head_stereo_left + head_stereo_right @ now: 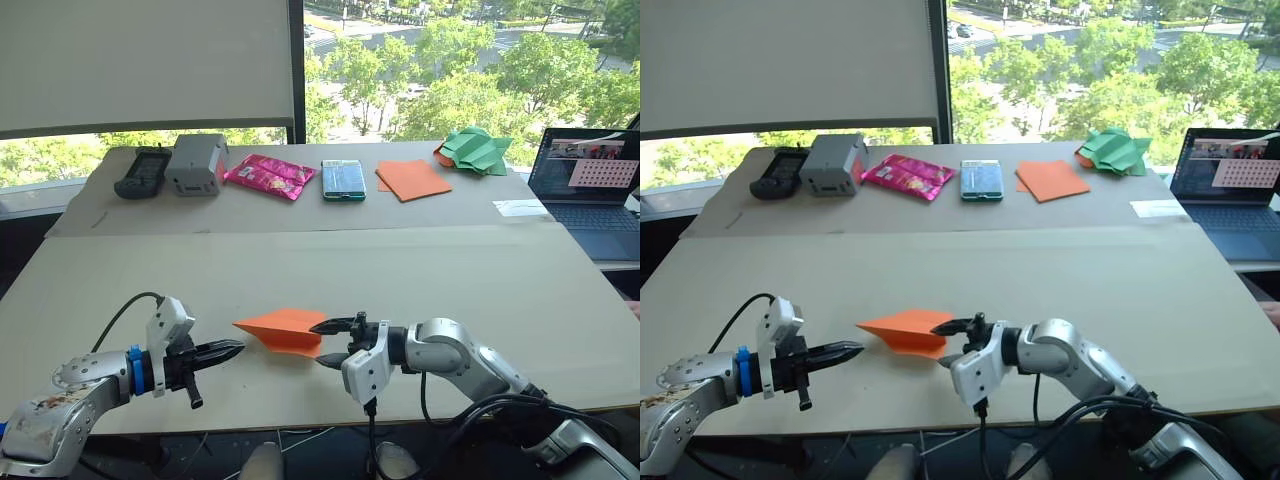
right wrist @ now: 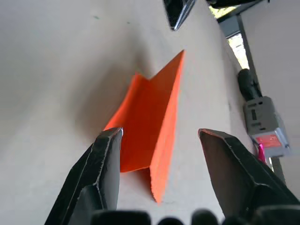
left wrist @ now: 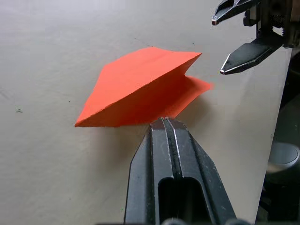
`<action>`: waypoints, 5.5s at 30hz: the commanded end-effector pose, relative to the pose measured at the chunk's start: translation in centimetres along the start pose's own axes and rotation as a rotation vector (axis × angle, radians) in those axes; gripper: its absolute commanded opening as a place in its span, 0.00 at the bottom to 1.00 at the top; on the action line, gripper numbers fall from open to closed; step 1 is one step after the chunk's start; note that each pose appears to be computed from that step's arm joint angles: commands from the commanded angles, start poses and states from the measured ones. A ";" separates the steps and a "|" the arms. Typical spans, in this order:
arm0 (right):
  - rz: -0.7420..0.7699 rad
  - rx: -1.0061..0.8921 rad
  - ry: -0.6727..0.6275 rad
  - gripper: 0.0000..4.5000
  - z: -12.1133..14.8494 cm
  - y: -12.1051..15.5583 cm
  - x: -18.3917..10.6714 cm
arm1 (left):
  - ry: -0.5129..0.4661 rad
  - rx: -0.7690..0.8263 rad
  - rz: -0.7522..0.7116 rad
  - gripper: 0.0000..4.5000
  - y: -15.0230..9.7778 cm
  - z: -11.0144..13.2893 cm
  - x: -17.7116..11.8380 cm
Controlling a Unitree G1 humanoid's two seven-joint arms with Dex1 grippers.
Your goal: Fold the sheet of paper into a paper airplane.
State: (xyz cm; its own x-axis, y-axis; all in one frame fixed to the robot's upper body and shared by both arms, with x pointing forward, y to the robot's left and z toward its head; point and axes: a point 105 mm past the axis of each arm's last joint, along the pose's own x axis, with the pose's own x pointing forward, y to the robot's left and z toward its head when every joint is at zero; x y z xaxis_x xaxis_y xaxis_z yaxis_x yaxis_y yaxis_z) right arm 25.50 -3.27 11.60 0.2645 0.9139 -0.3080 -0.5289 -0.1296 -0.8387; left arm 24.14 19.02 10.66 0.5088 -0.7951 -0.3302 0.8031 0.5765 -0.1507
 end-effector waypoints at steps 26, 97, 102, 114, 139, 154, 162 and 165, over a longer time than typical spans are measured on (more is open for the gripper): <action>-0.281 0.602 0.136 0.05 -1.3 -3.1 -0.9 | 0.057 0.227 -0.107 0.00 0.0 1.1 6.6; -0.067 2.004 0.061 0.20 -0.3 3.5 2.7 | 0.086 0.119 -0.081 0.00 -2.1 -1.7 4.7; -0.090 2.007 0.040 0.01 -0.5 3.1 2.8 | 0.088 0.118 -0.084 0.00 -2.1 -1.8 4.6; -0.149 1.563 0.146 0.01 -1.6 2.5 2.5 | 0.067 0.092 -0.045 0.00 -1.2 -1.4 4.1; -0.076 0.295 0.173 0.01 -3.8 2.4 3.5 | 0.030 0.007 0.038 0.00 0.9 -0.3 1.8; 0.001 -0.251 0.101 0.01 -3.1 3.5 4.2 | 0.024 0.031 0.059 0.00 2.4 1.2 1.3; 0.016 -0.290 0.108 0.01 -3.4 3.8 4.7 | 0.038 0.097 0.014 0.00 2.2 1.7 4.1; 0.025 -0.280 0.125 0.01 -3.7 3.9 4.7 | 0.067 0.121 -0.027 0.00 1.3 1.1 4.6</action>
State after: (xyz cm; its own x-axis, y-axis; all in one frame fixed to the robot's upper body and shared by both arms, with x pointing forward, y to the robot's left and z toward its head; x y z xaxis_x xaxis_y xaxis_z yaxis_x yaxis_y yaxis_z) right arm 27.14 -0.03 6.81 0.3304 0.8933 -0.3048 -0.2697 -0.2201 -0.9374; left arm 28.10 16.29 9.27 0.4809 -0.7825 -0.3956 0.8248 0.5567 -0.0986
